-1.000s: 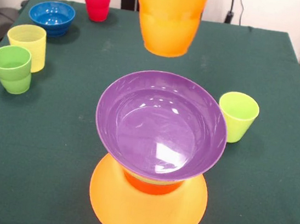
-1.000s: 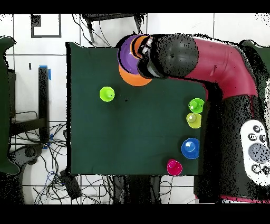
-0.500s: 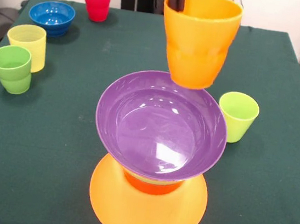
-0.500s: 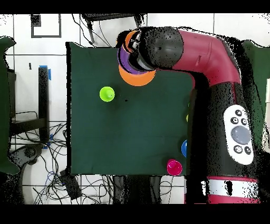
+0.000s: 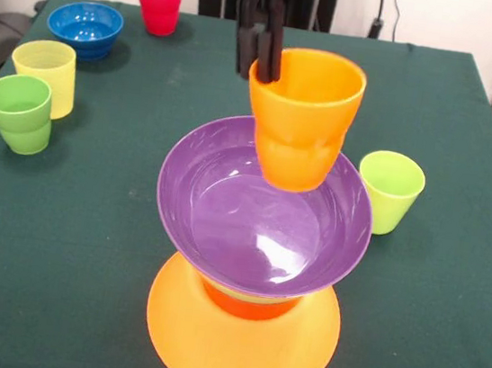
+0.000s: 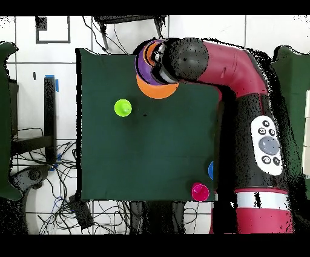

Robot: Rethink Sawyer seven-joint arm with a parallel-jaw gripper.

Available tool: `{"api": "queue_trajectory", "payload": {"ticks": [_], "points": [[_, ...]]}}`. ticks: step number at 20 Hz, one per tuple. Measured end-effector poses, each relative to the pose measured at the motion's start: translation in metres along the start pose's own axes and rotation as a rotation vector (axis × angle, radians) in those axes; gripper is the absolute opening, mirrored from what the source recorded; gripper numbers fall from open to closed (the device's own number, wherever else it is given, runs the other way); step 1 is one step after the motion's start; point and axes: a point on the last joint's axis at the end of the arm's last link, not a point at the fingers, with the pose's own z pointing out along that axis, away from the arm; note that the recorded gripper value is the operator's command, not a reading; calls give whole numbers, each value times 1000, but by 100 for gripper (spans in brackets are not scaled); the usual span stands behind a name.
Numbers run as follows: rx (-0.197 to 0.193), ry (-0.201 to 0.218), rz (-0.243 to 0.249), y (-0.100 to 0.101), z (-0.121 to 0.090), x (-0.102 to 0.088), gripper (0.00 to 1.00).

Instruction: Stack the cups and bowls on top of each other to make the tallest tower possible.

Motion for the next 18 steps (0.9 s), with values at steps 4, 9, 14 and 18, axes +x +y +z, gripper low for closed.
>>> {"api": "queue_trajectory", "payload": {"ticks": [4, 9, 14, 18], "points": [[9, -12, 11, -10, 13, -1, 0], [14, -39, 24, -22, 28, -4, 0], [15, -70, 30, -28, 36, -7, 0], [30, -88, 30, -34, 43, -4, 0]]}}
